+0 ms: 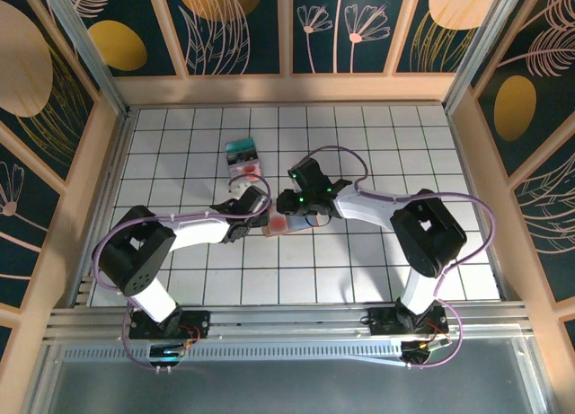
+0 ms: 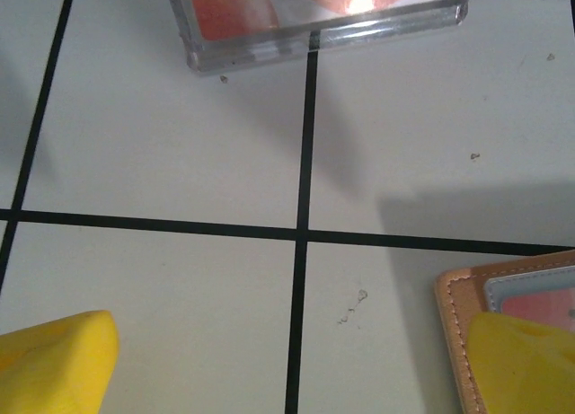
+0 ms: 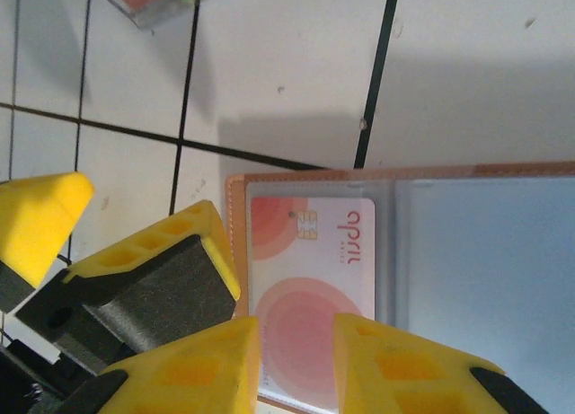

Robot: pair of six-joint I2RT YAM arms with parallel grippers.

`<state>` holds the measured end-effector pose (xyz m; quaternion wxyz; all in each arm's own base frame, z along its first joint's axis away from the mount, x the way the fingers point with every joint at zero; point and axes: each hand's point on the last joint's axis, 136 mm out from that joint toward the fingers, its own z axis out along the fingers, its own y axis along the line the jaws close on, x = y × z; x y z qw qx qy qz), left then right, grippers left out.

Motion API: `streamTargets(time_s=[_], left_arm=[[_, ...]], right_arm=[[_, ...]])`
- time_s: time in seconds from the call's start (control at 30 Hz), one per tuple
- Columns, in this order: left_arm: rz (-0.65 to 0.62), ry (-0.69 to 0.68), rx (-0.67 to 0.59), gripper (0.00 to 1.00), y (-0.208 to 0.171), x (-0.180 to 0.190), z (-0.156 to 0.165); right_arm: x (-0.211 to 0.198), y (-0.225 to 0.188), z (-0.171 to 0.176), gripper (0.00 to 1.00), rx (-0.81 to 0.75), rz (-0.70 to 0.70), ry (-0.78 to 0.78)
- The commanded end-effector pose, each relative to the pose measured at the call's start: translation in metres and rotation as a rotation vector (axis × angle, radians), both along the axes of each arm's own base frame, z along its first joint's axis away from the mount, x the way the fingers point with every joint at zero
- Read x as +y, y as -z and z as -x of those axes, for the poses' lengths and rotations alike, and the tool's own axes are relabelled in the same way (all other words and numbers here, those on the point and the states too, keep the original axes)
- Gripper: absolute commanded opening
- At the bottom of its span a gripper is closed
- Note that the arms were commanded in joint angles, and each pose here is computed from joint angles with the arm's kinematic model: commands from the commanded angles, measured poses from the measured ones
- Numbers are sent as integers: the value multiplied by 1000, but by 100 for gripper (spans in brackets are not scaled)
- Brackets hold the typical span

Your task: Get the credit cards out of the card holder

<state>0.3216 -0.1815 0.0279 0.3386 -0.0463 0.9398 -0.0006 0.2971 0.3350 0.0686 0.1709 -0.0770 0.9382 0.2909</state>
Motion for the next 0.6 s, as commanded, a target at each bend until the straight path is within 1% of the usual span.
streamTargets(time_s=[0.0,0.33,0.57], left_arm=[[13,-18,29,99,13,3,4],[-34,-23,73,99,26,15,15],[-48,-26,79,99,28,18,17]], right_arm=[[8,7,7,27,30,37,-45],[2,33,11,26,91,107,-36],[-8,43,11,24,128,103,0]])
